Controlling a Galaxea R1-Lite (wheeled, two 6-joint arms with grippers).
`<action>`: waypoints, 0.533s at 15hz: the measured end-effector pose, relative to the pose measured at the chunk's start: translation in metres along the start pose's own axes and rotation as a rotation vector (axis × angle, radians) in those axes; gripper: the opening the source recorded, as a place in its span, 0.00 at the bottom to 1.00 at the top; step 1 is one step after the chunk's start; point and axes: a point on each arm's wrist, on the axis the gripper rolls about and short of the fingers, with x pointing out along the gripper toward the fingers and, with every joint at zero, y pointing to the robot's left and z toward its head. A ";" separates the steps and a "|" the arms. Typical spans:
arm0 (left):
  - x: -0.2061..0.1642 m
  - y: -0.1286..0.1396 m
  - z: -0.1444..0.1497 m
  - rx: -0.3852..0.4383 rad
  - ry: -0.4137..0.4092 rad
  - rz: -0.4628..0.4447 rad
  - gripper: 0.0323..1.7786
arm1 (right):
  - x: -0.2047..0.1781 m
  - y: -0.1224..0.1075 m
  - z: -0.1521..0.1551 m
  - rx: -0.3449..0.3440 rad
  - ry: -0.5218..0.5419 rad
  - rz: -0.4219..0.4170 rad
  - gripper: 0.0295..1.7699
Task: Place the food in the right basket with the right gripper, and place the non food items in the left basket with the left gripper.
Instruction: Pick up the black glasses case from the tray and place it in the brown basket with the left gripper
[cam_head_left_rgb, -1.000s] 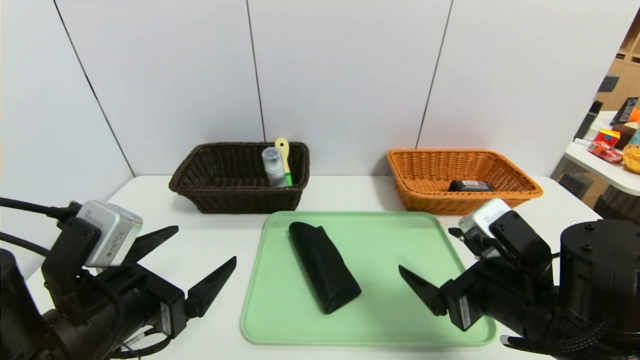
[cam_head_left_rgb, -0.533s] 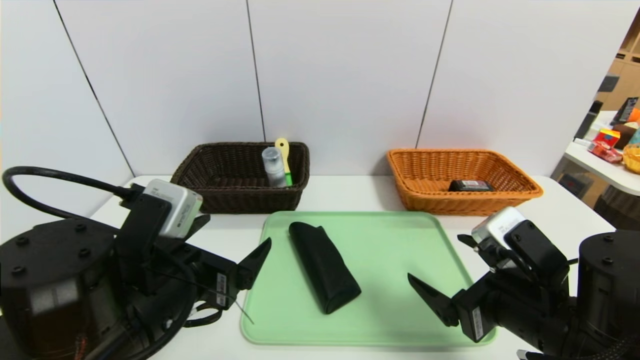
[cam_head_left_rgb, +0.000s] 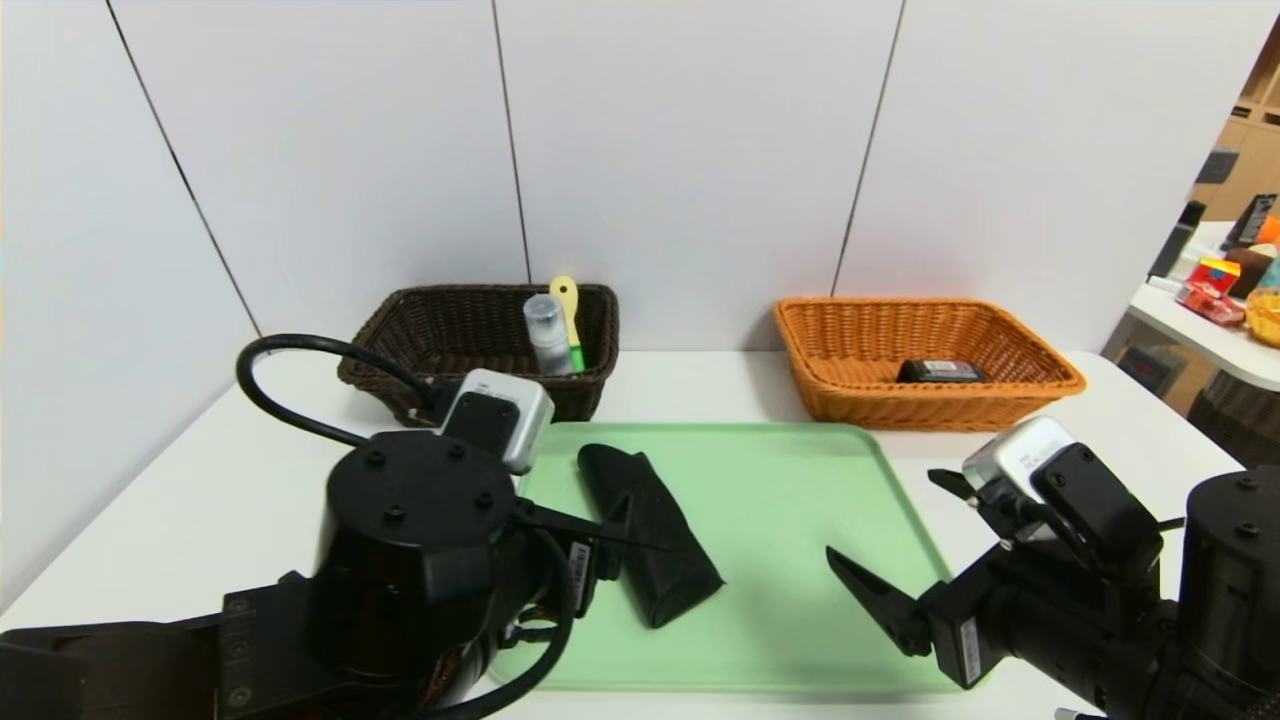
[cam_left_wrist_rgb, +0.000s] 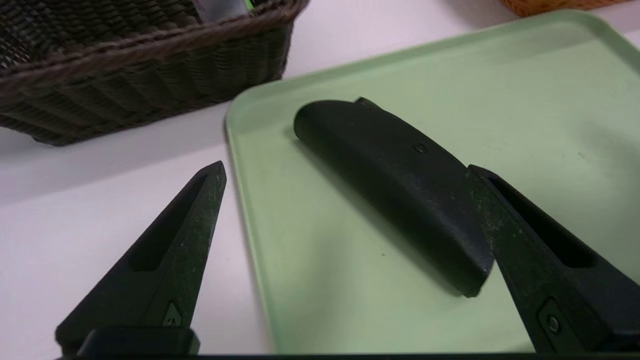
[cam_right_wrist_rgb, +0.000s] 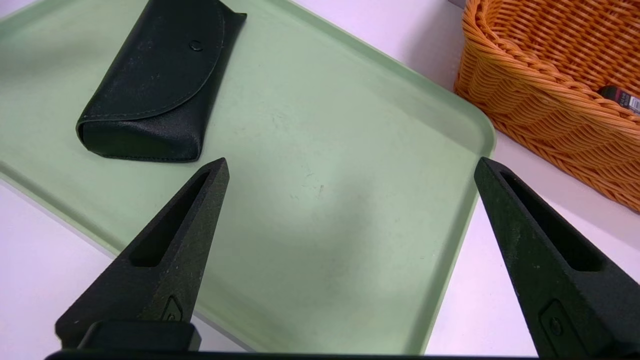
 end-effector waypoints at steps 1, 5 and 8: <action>0.002 -0.005 0.000 -0.007 0.029 0.000 0.95 | -0.001 0.000 0.000 0.001 -0.001 0.000 0.96; 0.010 -0.019 0.013 -0.071 0.091 0.025 0.95 | -0.007 -0.002 -0.005 -0.001 0.004 -0.001 0.96; 0.013 -0.025 0.027 -0.144 0.142 0.049 0.95 | -0.011 -0.003 -0.007 0.002 0.001 -0.004 0.96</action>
